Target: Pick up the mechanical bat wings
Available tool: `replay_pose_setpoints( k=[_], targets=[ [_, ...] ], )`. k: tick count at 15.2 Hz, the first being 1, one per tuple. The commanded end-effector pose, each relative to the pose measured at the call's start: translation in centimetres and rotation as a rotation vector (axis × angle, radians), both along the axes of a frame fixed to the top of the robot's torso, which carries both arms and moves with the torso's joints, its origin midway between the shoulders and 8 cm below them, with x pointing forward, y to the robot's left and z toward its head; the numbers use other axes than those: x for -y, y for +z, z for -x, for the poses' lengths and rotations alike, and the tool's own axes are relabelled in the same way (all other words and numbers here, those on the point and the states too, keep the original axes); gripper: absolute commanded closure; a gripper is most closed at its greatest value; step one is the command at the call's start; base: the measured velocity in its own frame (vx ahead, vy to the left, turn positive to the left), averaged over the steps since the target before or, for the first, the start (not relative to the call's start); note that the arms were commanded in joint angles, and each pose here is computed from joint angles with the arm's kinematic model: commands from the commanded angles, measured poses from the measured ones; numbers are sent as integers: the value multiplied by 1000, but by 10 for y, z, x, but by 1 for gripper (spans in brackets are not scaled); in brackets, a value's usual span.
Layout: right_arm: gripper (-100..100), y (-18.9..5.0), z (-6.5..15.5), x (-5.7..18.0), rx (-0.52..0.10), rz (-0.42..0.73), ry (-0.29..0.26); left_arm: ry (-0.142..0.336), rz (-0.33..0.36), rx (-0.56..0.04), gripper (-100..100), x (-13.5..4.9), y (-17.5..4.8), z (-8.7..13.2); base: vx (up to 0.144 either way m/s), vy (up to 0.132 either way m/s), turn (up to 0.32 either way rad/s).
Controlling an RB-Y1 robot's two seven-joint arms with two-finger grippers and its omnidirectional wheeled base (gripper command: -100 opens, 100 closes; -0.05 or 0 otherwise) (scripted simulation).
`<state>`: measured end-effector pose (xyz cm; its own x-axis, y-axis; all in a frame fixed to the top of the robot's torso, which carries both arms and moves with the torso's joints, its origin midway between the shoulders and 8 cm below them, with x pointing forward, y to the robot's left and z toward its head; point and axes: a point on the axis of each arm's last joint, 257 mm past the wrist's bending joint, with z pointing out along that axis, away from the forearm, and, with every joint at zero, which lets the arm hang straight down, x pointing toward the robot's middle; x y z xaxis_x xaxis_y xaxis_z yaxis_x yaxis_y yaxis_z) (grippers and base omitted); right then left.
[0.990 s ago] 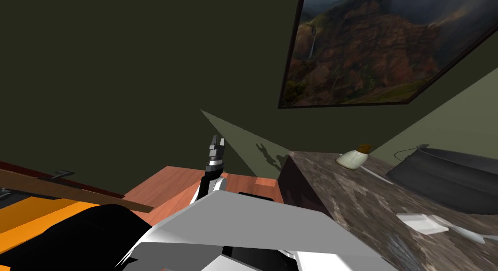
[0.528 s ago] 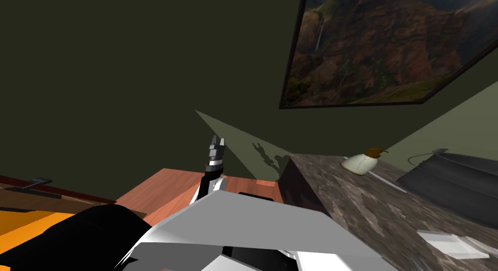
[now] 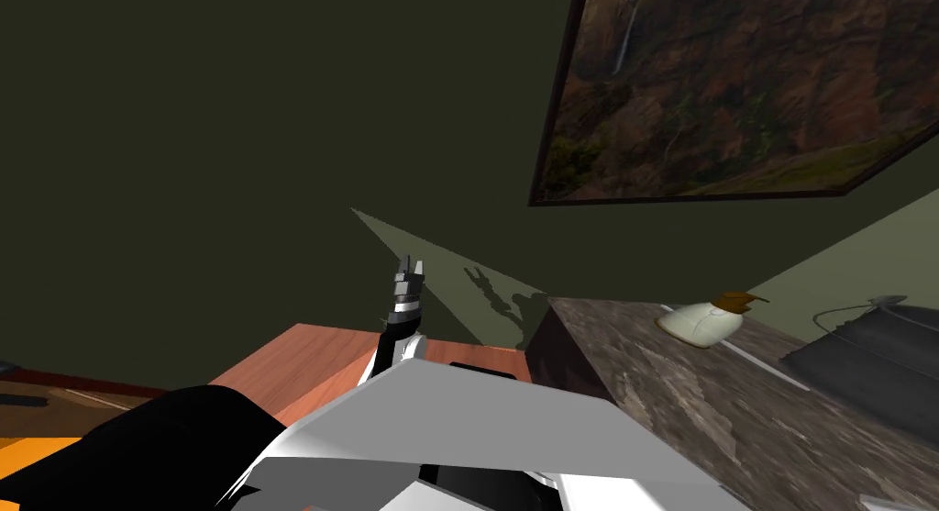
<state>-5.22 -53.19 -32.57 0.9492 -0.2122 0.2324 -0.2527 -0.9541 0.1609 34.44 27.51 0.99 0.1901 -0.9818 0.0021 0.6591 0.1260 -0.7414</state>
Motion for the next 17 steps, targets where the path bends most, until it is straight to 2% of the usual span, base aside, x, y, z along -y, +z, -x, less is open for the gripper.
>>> replay_pose_setpoints(
  k=[1, 2, 4, 5, 7, 8, 9, 10, 11, 14, 15, 17],
  targets=[
    [-100, -3, 18, -7, -29, -40, -39, 0, 0, 0, 0, 0, 0, 0, 128, -23, -26],
    [-100, -3, 36, -8, -46, -61, -91, 0, 0, 0, 0, 0, 0, 0, 161, -15, -31],
    [-100, -4, 39, -14, -59, -81, -90, 0, 0, 0, 0, 0, 0, 0, 143, -26, -19],
    [-100, -4, 56, -17, -77, -106, -137, 0, 0, 0, 0, 0, 0, 0, 118, -42, -20],
    [-100, -5, 57, -21, -84, -118, -137, 0, 0, 0, 0, 0, 0, 0, 104, -27, -13],
    [-100, -5, 73, -28, -106, -152, -178, 0, 0, 0, 0, 0, 0, 0, 102, -17, -22],
    [-100, -5, 73, -28, -106, -152, -178, 0, 0, 0, 0, 0, 0, 0, 111, -22, -26],
    [-100, -6, 86, -34, -124, -182, -214, 0, 0, 0, 0, 0, 0, 0, 115, -36, -31],
    [-100, -6, 86, -34, -124, -182, -214, 0, 0, 0, 0, 0, 0, 0, 113, -39, -25],
    [-100, -7, 110, -49, -155, -239, -283, 0, 0, 0, 0, 0, 0, 0, 135, -27, -31],
    [-100, -6, 101, -43, -144, -217, -258, 0, 0, 0, 0, 0, 0, 0, 84, -16, -10],
    [-100, -19, 100, -42, -139, -223, -262, 0, 0, 0, 0, 0, 0, 0, 4, 0, -12]
  ],
)
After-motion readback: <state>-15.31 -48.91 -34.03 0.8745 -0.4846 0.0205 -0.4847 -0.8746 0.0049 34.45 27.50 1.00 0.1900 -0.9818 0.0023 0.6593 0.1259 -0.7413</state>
